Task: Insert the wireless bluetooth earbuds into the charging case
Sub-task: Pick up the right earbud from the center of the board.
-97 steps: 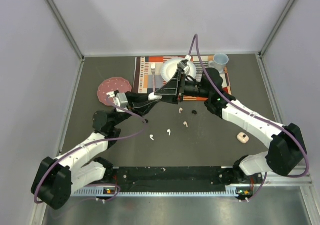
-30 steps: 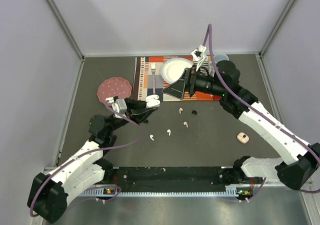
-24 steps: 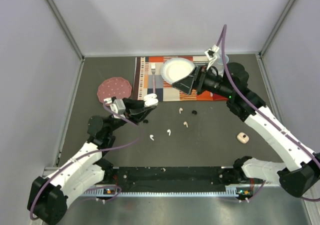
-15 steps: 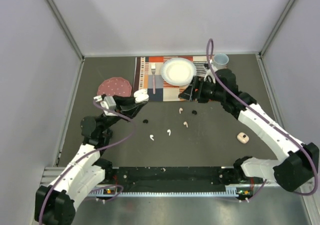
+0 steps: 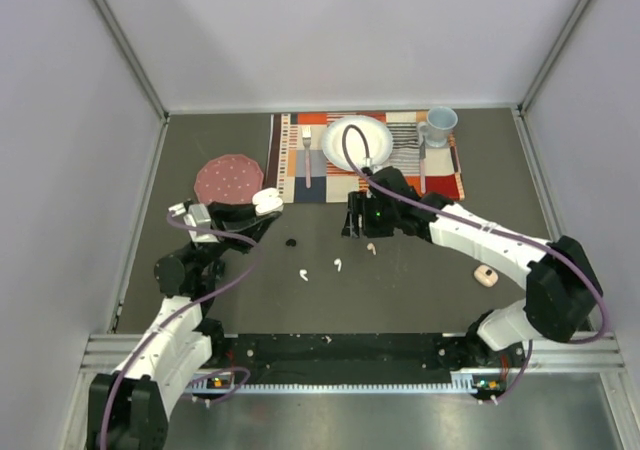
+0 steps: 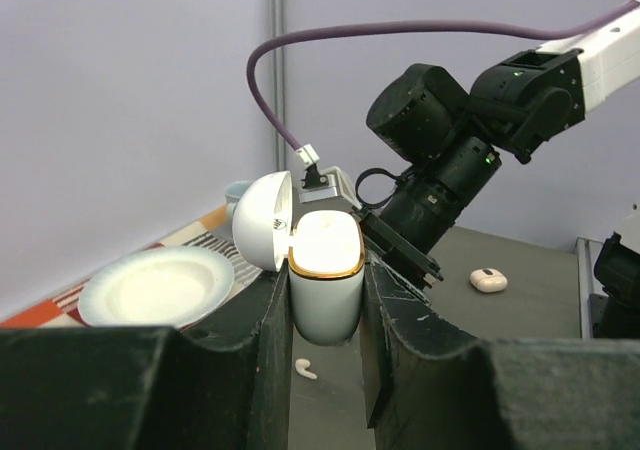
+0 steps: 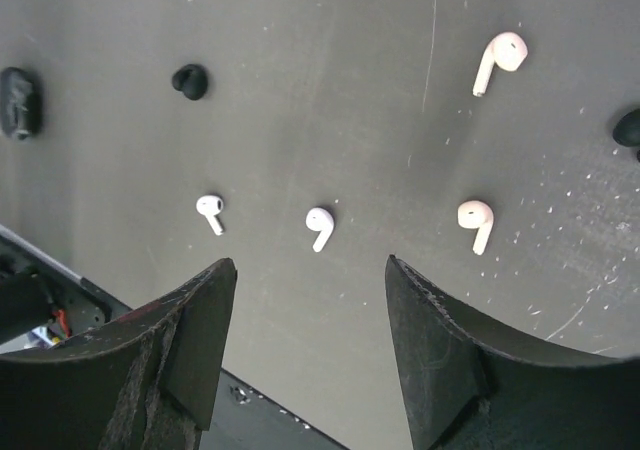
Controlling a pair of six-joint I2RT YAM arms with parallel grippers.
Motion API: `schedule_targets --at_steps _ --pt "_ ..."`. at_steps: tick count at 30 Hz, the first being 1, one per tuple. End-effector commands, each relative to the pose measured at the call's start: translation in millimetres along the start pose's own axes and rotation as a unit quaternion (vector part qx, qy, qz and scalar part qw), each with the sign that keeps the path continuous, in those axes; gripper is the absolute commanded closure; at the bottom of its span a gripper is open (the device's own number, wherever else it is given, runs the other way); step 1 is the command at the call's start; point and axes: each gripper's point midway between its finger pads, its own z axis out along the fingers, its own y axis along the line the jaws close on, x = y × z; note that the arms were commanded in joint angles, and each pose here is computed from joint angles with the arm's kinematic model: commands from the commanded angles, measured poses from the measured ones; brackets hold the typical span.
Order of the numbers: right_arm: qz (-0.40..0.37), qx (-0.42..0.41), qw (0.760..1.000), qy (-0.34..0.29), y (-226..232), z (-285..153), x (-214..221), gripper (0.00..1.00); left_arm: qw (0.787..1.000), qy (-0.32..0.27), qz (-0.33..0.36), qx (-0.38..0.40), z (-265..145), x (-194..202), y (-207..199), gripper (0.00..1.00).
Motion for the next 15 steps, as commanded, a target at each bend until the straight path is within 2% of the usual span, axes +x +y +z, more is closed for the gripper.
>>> schedule_targets --at_steps 1,6,15 --pt "-0.015 0.020 0.999 -0.021 11 8 -11 0.39 0.998 -0.054 0.030 0.011 -10 -25 -10 1.00" --pt "-0.027 0.044 0.999 0.002 12 28 9 0.42 0.997 -0.063 0.036 -0.012 -20 -27 -3 1.00" --pt "-0.054 0.078 0.995 0.044 16 62 43 0.47 0.997 -0.078 0.015 -0.009 -23 -29 -8 1.00"
